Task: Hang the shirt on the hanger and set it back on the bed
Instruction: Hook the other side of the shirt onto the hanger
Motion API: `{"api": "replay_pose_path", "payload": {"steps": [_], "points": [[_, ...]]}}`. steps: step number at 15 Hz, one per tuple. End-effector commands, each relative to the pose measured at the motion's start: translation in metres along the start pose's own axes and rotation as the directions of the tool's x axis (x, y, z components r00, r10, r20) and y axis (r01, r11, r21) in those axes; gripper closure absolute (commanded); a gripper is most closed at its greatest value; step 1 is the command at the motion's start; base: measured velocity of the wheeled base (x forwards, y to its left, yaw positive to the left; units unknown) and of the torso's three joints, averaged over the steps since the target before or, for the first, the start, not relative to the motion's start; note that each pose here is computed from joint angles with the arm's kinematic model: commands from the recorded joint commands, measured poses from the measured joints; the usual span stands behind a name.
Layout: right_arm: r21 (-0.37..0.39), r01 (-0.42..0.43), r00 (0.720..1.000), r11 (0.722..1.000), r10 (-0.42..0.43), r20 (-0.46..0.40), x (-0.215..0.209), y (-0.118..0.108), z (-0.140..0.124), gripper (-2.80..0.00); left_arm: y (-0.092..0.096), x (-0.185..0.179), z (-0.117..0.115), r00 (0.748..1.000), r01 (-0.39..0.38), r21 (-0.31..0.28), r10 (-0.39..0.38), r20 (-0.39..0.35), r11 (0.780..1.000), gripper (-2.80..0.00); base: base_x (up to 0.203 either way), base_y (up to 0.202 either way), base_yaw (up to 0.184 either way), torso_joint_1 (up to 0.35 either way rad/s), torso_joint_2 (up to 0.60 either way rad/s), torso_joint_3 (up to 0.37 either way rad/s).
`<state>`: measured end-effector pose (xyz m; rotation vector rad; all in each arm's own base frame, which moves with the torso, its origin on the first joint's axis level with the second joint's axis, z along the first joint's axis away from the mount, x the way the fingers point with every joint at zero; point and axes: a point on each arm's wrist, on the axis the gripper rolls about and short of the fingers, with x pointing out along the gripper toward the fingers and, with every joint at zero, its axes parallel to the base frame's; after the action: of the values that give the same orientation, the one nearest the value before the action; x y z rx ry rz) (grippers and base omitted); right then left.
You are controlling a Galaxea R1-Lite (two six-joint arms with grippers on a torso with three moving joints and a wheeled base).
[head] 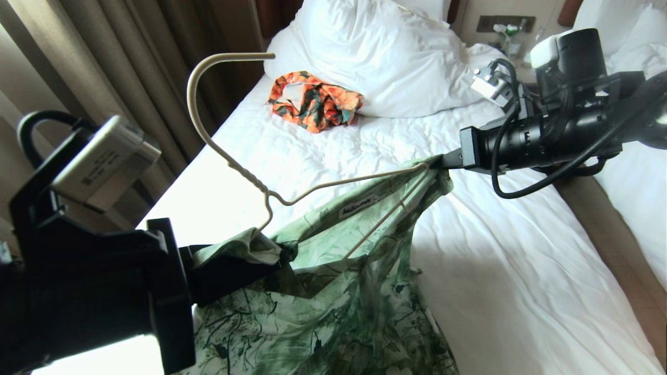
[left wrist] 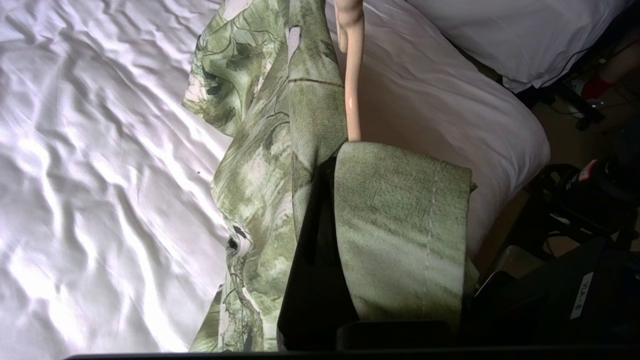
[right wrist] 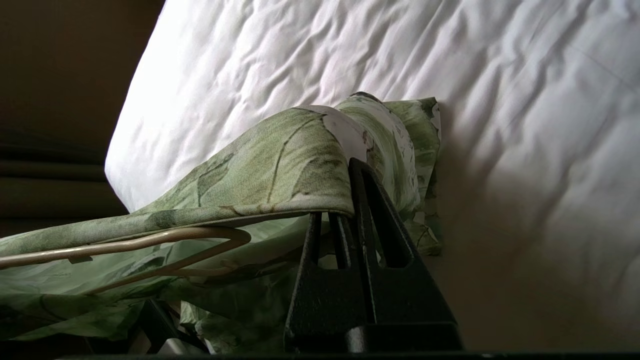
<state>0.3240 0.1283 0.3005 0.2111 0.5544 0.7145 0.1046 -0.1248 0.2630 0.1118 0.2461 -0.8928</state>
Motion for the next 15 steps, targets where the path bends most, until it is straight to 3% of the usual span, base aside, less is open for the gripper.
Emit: {"api": "replay_pose_path", "payload": {"steps": [1, 9, 12, 15], "points": [[0.004, -0.003, 1.0, 1.0, 0.003, -0.006, 0.001, 0.001, -0.001, 0.0, 0.002, 0.0, 0.0, 1.0, -0.014, 0.012, 0.014, 0.004, 1.0, 0.0, 0.0, 0.0, 0.0, 0.0, 0.0, 0.0], [0.005, -0.003, 1.0, 1.0, 0.003, -0.007, 0.012, -0.005, 0.001, 0.0, 0.001, -0.003, 0.003, 1.0, -0.017, 0.027, 0.017, 0.01, 0.999, 0.0, 0.0, 0.0, 0.0, 0.0, 0.0, 0.0], [0.012, -0.026, 1.0, 1.0, 0.026, -0.012, 0.011, -0.004, 0.002, 0.0, 0.001, -0.001, -0.002, 0.999, -0.049, 0.113, 0.049, 0.0, 0.992, 0.0, 0.0, 0.0, 0.0, 0.0, 0.0, 0.0], [0.025, -0.032, 0.999, 0.999, 0.033, -0.031, 0.011, -0.005, 0.0, 0.0, 0.002, -0.001, -0.004, 0.998, -0.06, 0.124, 0.061, -0.004, 0.991, 0.0, 0.0, 0.0, 0.0, 0.0, 0.0, 0.0]]}}
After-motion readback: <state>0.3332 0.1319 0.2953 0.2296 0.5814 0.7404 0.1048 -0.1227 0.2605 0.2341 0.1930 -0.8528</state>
